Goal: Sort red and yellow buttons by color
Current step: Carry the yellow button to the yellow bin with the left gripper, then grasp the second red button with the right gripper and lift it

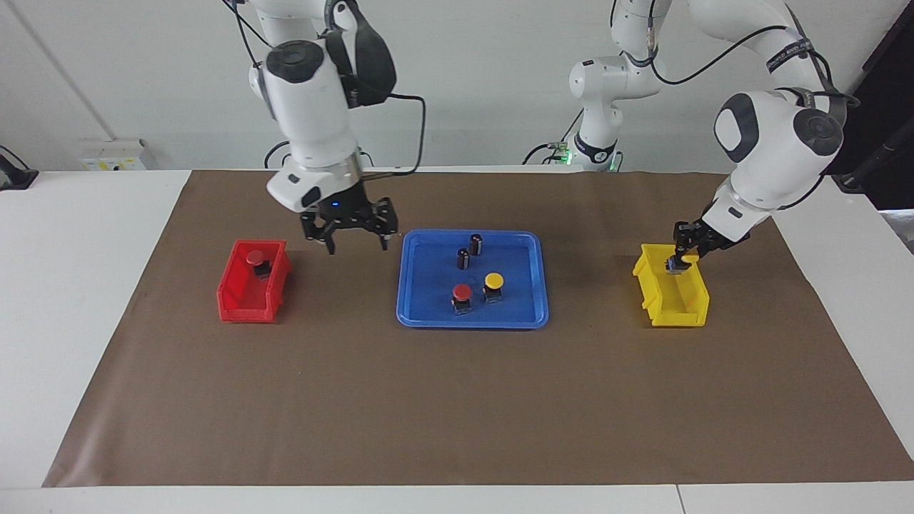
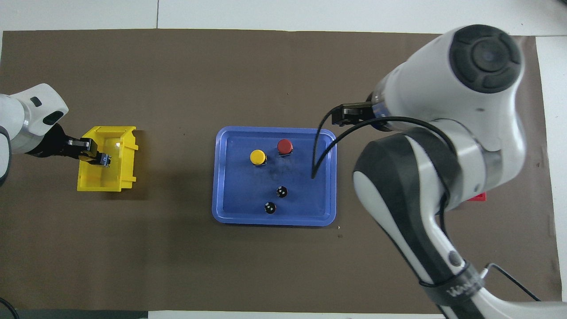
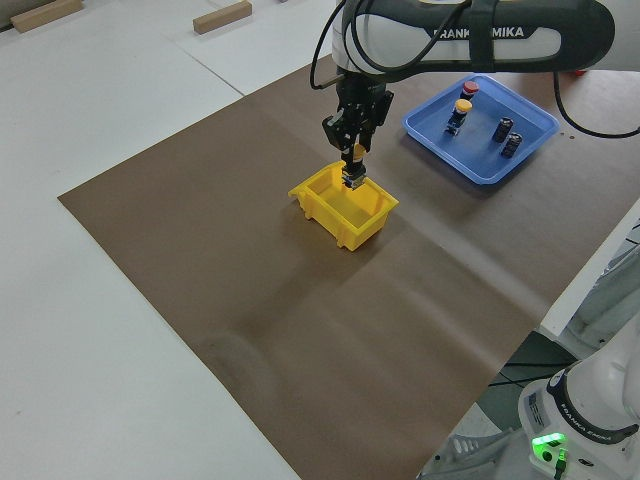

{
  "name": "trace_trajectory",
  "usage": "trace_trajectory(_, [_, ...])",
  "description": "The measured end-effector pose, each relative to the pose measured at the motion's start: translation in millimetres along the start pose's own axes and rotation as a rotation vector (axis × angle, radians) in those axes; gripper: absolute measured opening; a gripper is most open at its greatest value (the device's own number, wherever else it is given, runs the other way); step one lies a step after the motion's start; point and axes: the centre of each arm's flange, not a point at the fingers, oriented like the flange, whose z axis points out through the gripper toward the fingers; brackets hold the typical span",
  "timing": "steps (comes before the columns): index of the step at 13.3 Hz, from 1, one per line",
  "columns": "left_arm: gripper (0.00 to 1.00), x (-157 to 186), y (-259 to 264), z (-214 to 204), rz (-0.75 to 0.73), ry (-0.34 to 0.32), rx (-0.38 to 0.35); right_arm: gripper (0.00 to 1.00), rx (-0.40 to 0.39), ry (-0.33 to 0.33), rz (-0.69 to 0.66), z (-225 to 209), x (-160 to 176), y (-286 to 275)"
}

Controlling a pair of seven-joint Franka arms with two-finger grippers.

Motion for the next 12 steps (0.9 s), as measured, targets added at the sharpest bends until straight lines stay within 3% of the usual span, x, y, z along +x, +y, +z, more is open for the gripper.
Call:
trace_trajectory(4, [0.41,-8.6,0.8,20.2,0.0,0.016,0.003,0.96,-0.013,0.057,0.005,78.4,-11.7,-90.7])
trace_trajectory(8, [0.41,-16.5,-0.5,55.5,-0.004,0.034,0.006,0.87,-0.026,0.059,-0.016,131.3,-20.2,-117.6])
trace_trajectory(12, [0.41,-18.5,-5.8,61.7,-0.013,0.041,0.006,0.82,-0.055,0.052,-0.024,158.9,-23.2,-109.6])
